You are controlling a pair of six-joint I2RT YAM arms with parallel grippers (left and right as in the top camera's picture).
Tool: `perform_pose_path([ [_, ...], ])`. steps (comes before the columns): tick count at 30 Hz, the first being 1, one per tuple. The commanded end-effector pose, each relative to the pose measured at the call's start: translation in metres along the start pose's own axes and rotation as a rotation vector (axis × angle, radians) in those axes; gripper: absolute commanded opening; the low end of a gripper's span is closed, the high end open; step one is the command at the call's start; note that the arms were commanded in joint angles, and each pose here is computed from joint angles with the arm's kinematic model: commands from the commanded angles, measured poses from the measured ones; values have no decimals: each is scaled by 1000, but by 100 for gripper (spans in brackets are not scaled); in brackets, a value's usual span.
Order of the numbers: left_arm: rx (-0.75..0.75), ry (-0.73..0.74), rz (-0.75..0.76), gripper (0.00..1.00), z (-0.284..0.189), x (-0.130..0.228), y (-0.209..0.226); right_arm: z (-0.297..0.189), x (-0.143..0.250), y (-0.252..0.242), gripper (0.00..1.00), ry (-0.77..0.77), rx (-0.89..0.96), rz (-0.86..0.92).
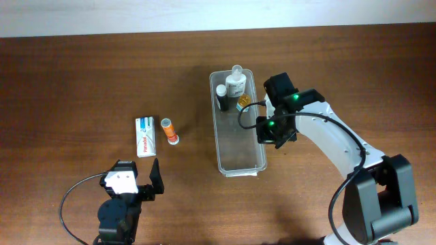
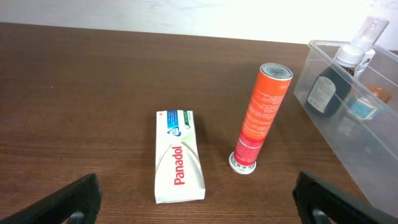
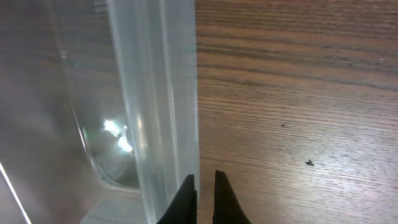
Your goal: Pack container
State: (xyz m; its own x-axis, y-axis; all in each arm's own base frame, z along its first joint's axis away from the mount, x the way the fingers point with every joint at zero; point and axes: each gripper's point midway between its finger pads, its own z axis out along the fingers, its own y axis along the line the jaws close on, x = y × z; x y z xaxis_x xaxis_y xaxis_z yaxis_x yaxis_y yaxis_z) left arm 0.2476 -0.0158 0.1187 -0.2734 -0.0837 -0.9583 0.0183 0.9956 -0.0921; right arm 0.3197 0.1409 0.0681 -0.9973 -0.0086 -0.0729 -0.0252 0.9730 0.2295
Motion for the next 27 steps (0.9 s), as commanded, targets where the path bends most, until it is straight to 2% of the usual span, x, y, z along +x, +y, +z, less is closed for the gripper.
perform_pose_path([
  [1,7,-5,15,99,0,0,-1,0,2,16,4,0,-37,-41],
  [5,7,-5,16,99,0,0,-1,-3,-3,4,4,-33,36,-46],
  [7,7,-5,15,99,0,0,-1,-15,-16,-21,4,-94,120,-7],
  [9,7,-5,15,99,0,0,-1,-29,-24,-36,7,-134,126,37],
  [13,7,-5,16,99,0,0,-1,-78,-40,-67,23,-254,112,121],
  [18,-102,-22,63,99,-1,-4,17,-164,-45,-75,61,-483,15,114],
  [22,-125,-27,63,99,-2,-5,21,-234,-26,-71,86,-692,-3,107],
  [24,-169,-45,81,99,-3,-10,29,-261,-12,-66,93,-780,-3,91],
  [27,-183,-77,76,99,-4,-18,30,-295,10,-57,99,-895,-11,64],
])
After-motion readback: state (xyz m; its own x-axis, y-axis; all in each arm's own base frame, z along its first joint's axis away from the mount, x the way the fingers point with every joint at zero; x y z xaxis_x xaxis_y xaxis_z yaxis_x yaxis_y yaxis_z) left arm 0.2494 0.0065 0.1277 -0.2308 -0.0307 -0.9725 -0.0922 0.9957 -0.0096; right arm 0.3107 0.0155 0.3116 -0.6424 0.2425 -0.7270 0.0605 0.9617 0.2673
